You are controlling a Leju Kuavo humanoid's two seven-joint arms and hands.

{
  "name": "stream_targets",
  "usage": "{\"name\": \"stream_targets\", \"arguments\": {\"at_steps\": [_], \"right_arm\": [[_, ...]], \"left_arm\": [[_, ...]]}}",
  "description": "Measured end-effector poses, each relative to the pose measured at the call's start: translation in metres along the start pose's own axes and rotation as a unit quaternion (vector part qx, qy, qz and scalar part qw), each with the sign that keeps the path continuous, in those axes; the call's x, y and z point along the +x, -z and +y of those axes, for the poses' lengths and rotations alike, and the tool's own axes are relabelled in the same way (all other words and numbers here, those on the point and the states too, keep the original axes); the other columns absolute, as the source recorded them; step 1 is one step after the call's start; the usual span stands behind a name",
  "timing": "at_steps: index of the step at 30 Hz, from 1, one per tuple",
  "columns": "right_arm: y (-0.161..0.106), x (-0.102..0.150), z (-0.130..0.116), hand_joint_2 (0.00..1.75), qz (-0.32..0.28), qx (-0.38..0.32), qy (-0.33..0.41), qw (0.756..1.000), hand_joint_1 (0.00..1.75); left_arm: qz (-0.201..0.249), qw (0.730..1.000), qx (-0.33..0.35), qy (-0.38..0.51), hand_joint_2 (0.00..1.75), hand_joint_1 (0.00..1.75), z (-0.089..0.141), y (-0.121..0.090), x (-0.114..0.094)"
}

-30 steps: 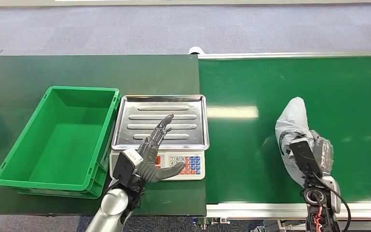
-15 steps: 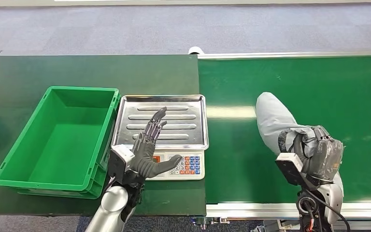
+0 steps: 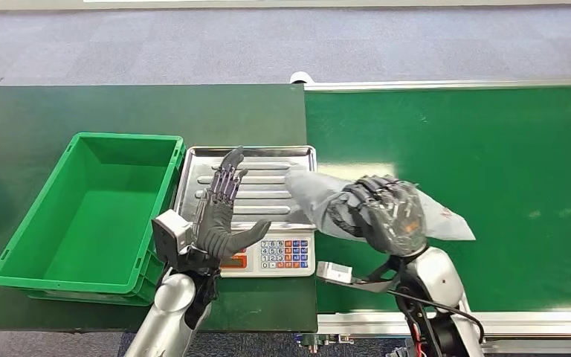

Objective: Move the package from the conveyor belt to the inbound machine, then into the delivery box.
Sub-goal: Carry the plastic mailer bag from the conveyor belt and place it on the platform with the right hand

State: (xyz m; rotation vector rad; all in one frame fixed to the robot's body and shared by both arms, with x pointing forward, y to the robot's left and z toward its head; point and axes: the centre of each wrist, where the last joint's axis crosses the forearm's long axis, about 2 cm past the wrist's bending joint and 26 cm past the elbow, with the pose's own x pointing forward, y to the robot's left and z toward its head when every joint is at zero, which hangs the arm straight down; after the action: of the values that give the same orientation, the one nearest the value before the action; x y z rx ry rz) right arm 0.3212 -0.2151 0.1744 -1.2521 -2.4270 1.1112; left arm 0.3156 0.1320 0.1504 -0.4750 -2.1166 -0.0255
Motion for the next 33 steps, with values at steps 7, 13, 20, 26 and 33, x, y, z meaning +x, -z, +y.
{"name": "stream_targets", "arguments": {"at_steps": [7,13,20,26,33], "right_arm": [[0.017,0.044,0.044,1.75,-0.140,0.108,0.057,0.983,1.75],[0.010,0.044,0.071,1.75,-0.204,0.189,0.086,0.957,1.75],[0.007,0.037,0.082,1.75,-0.228,0.266,0.134,0.927,1.75],[0.010,0.029,0.085,1.75,-0.212,0.261,0.139,0.932,1.75],[0.010,0.023,0.085,1.75,-0.175,0.220,0.148,0.948,1.75]], "left_arm": [[-0.007,1.000,-0.001,-0.015,1.75,0.00,-0.005,0.011,-0.003],[-0.008,1.000,-0.009,-0.025,1.75,0.00,-0.011,0.014,-0.008],[-0.005,0.999,-0.009,-0.032,1.75,0.00,-0.012,0.018,-0.013],[-0.002,0.999,-0.004,-0.033,1.75,0.00,-0.011,0.020,-0.017],[-0.002,1.000,-0.004,-0.030,1.75,0.00,-0.009,0.022,-0.020]]}}
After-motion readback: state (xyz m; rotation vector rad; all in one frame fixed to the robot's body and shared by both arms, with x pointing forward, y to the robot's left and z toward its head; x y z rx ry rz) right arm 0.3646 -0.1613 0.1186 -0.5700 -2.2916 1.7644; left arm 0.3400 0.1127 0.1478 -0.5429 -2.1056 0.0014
